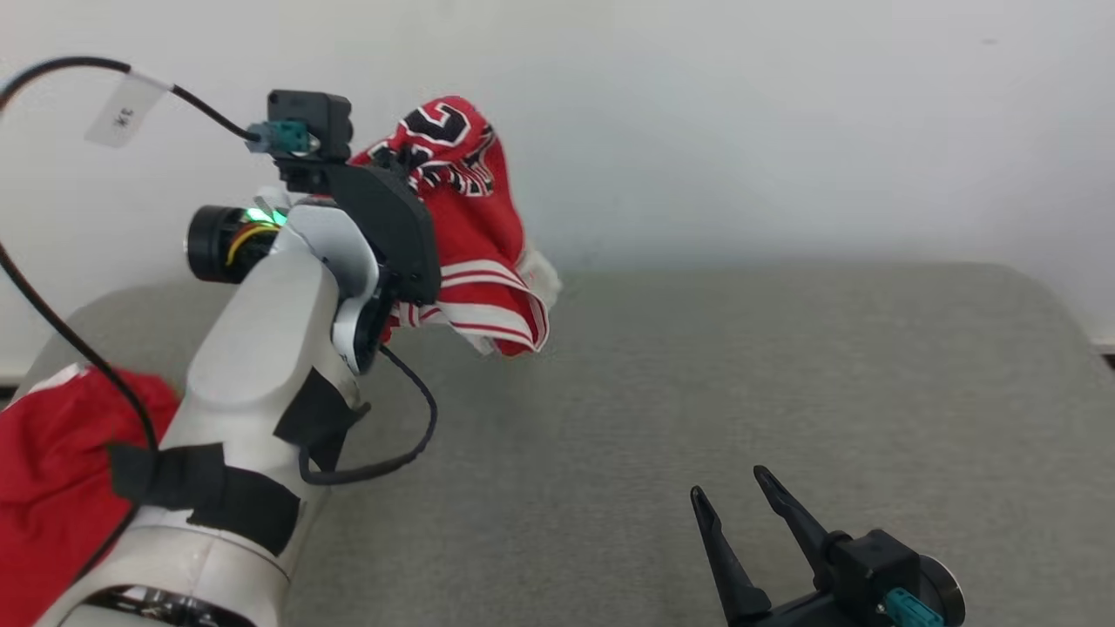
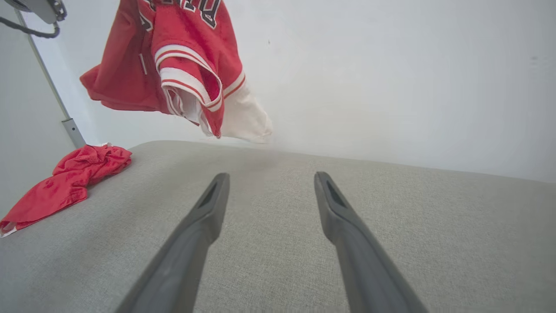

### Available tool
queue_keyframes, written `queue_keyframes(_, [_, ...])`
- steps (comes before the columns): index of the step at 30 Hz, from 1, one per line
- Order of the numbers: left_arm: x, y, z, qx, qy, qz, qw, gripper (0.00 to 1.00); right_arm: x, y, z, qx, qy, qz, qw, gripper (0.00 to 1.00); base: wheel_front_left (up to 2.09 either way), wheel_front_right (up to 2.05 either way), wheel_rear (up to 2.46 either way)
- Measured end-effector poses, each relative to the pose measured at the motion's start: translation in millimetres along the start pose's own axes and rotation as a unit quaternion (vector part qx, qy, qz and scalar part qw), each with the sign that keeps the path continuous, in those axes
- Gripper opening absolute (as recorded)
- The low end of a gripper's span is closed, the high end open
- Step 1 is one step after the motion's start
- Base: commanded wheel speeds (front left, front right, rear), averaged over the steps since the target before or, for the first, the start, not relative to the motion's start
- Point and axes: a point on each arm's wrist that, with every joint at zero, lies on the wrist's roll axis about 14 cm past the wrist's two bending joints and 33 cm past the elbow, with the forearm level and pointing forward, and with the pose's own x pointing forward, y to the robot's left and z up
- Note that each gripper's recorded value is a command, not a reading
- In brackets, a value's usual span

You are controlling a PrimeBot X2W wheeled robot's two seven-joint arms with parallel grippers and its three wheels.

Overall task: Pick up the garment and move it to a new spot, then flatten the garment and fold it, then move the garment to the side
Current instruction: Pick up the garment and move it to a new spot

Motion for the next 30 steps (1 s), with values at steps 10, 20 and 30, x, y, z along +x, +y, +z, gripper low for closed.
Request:
queue_keyframes(10, [10, -105, -65, 0.005, 0.053, -0.12, 0.991, 0.0, -50, -40, 1, 0.008, -0.004, -0.093, 0.996, 1.0, 0.0, 0.0, 0.0])
queue_keyframes(20, [-4, -151, -142, -0.004, 0.063, -0.167, 0.984, 1.0, -79, -70, 4, 0.017, -0.015, -0.161, 0.987, 1.0, 0.0, 0.0, 0.0])
queue_keyframes(30, [-14, -119, -140, -0.015, 0.0, -0.13, 0.991, 1.0, -84, -78, 2, 0.017, -0.015, -0.175, 0.984, 1.0, 0.0, 0.0, 0.0])
